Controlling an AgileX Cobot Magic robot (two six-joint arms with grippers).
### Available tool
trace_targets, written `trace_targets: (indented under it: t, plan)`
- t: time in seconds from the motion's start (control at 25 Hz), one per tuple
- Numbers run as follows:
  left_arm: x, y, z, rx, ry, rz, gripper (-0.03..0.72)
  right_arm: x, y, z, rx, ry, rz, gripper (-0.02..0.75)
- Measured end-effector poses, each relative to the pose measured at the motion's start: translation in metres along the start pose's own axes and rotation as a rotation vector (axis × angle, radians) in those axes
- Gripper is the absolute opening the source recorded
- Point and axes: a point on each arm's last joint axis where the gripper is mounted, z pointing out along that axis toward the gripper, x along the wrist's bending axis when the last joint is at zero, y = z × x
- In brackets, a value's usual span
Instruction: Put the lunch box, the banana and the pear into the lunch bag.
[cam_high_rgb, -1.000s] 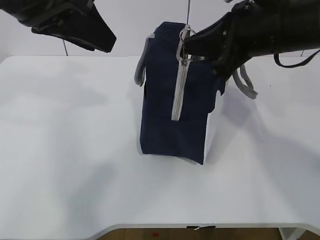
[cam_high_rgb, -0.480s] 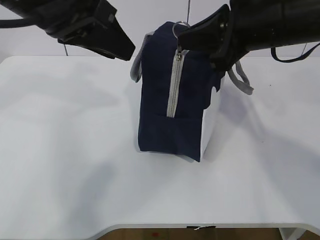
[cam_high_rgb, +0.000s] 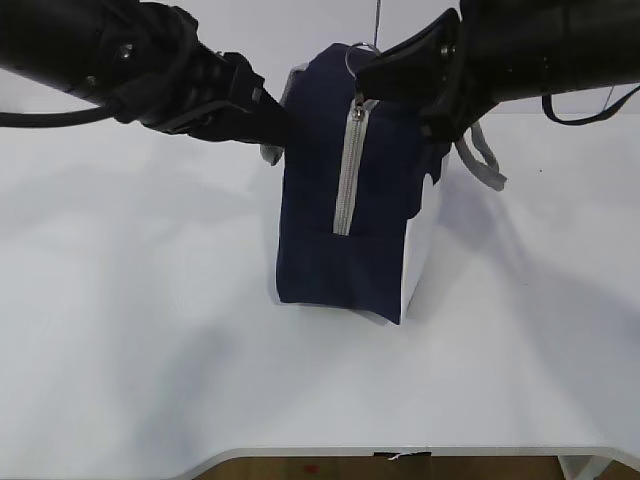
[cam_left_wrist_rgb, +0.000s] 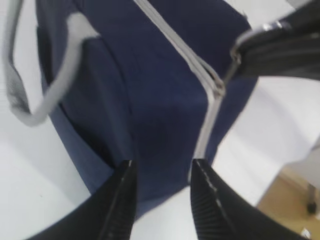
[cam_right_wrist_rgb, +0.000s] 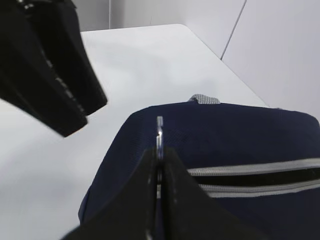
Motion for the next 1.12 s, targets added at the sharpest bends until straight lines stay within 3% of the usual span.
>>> trace_targets:
  t: [0.16,0.44,0.88,1.0,1.12]
  plan:
    - [0.003,0.002,0.004,-0.031,0.016,-0.002,0.281,0.000,0.000,0.000,0.000,0.000,0.000,0.006]
    - [0.011,-0.003,0.022,-0.018,0.026,-0.026,0.365,0.000,0.000,0.000,0.000,0.000,0.000,0.006]
    - [0.016,-0.004,0.039,-0.056,0.015,-0.029,0.370,0.000,0.000,0.000,-0.001,0.000,0.002,0.006]
    - [0.018,-0.006,0.042,-0.052,0.010,-0.041,0.337,0.000,-0.001,0.001,0.000,0.001,0.003,0.006]
    - [0.019,-0.008,0.048,-0.041,0.001,-0.060,0.238,0.000,-0.001,0.001,0.000,0.001,0.006,0.006]
